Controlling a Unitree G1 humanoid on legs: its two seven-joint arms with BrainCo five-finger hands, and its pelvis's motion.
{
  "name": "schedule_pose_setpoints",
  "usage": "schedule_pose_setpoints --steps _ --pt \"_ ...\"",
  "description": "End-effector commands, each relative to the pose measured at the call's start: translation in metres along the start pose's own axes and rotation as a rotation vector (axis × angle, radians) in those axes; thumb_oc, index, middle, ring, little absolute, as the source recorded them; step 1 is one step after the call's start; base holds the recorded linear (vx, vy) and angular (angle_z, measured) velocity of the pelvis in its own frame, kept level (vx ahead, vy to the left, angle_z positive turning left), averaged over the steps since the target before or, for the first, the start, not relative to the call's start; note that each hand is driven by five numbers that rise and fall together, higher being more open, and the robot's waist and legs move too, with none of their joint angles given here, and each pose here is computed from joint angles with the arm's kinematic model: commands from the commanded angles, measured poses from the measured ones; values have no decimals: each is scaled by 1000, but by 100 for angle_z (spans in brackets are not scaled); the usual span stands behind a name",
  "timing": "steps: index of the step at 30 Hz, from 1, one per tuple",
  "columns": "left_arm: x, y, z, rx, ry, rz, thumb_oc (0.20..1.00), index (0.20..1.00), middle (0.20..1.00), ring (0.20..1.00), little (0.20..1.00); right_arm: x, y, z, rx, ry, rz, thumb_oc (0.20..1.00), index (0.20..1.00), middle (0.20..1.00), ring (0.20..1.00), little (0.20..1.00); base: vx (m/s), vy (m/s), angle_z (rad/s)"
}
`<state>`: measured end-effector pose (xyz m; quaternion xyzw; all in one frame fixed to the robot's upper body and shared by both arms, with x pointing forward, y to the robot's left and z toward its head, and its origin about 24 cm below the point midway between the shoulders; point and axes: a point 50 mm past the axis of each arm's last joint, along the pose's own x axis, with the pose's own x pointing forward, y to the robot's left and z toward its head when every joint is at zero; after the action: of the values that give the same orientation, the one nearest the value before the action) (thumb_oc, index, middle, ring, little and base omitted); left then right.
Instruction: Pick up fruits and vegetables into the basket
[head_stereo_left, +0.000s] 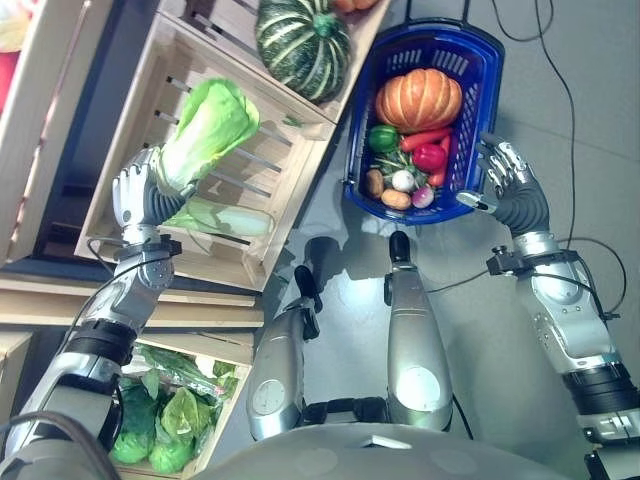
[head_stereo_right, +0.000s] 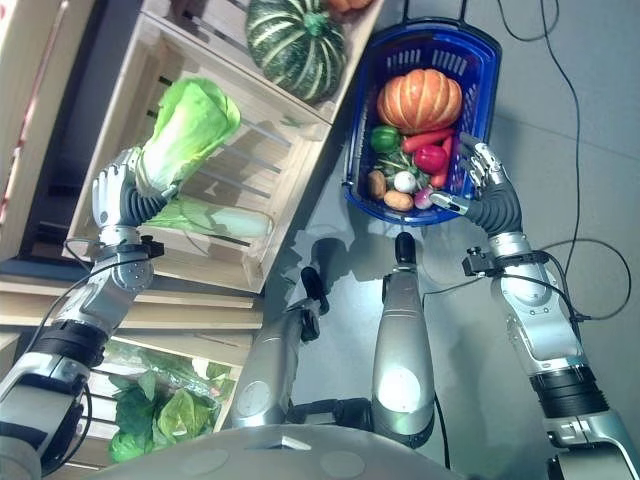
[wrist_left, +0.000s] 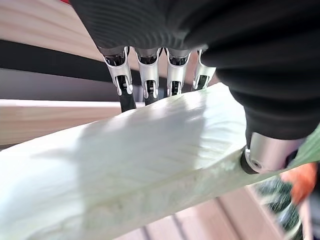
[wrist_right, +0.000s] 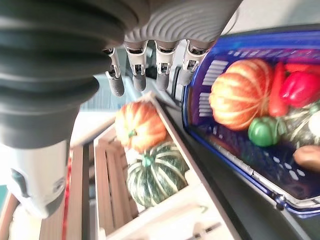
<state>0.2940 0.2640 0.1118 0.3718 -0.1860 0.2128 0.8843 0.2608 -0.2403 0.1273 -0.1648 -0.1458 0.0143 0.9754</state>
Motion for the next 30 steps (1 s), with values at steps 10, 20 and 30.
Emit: schedule_pose_setpoints --steps 10,20,30 --pt "-2 13 79 -923 -233 -231 200 200 200 200 200 32 26 23 -271 21 69 1000 1000 1000 1000 1000 31 -173 11" --pt "-7 -10 126 -1070 -396 -521 200 200 200 200 200 67 61 44 -185 51 185 1000 1000 1000 1000 1000 49 -121 9" --pt "-16 -32 118 -792 -389 -716 200 200 200 200 200 71 89 76 177 -38 310 1000 1000 1000 1000 1000 54 -27 3"
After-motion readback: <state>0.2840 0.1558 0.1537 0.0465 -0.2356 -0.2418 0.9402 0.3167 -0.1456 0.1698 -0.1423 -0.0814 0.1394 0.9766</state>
